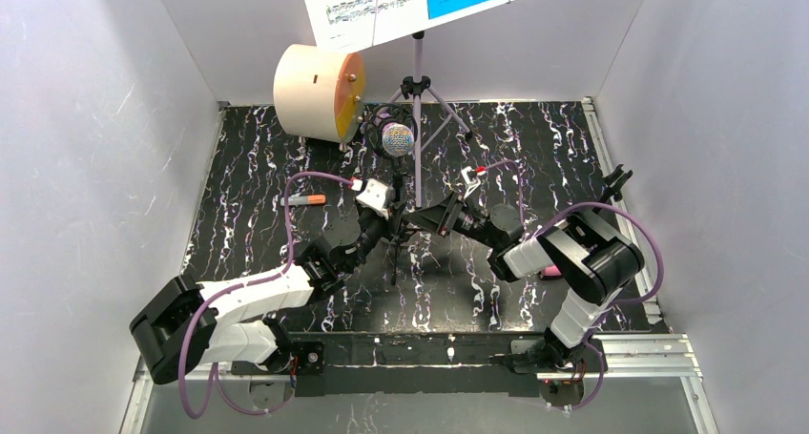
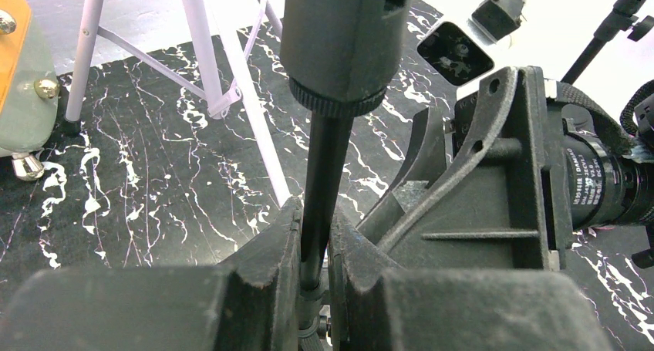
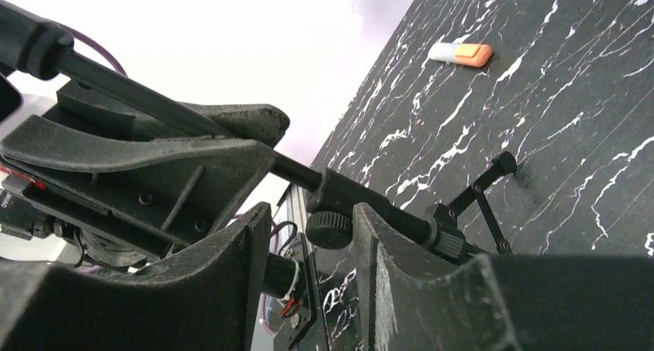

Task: Pack up the instrument practice props
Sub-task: Unscrew the knob on the microphone stand.

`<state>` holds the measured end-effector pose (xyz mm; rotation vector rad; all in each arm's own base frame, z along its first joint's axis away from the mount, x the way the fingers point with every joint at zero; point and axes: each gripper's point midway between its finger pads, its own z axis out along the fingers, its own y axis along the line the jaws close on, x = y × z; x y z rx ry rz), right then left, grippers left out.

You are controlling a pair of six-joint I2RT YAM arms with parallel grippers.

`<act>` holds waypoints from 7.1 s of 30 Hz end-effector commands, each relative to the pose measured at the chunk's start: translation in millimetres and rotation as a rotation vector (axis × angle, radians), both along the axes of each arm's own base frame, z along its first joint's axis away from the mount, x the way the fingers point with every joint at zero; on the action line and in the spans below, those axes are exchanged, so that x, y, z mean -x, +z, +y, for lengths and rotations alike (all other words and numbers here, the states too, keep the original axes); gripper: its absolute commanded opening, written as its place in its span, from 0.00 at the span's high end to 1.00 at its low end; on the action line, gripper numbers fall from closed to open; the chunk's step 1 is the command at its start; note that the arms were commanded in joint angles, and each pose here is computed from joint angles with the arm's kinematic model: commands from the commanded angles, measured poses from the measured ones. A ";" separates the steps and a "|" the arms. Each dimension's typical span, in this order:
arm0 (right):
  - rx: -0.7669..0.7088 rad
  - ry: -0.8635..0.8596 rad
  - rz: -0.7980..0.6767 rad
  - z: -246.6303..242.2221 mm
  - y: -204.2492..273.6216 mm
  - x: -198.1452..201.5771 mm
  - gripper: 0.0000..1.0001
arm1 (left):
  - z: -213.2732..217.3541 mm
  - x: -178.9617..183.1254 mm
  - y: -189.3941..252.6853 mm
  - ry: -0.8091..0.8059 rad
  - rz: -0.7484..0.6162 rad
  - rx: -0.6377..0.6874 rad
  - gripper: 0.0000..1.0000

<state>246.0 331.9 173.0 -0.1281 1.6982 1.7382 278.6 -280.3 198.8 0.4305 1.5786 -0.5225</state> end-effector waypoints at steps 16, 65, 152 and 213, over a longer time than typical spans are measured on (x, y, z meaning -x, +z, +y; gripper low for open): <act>0.050 -0.024 0.002 7.4 15.4 -6.0 0.57 | 7.5 18.5 -65.0 -0.014 0.180 -0.127 1.00; 0.723 -0.011 -0.804 -8.2 -22.8 -31.9 0.99 | 6.5 19.5 -63.5 -0.023 0.178 -0.122 1.00; 0.005 -0.250 0.105 13.8 21.3 9.1 0.50 | 11.8 20.7 -52.1 -0.009 0.164 -0.100 0.99; 0.785 -0.003 -0.755 12.9 -31.3 -17.1 0.99 | 14.2 19.8 -52.1 0.002 0.160 -0.108 1.00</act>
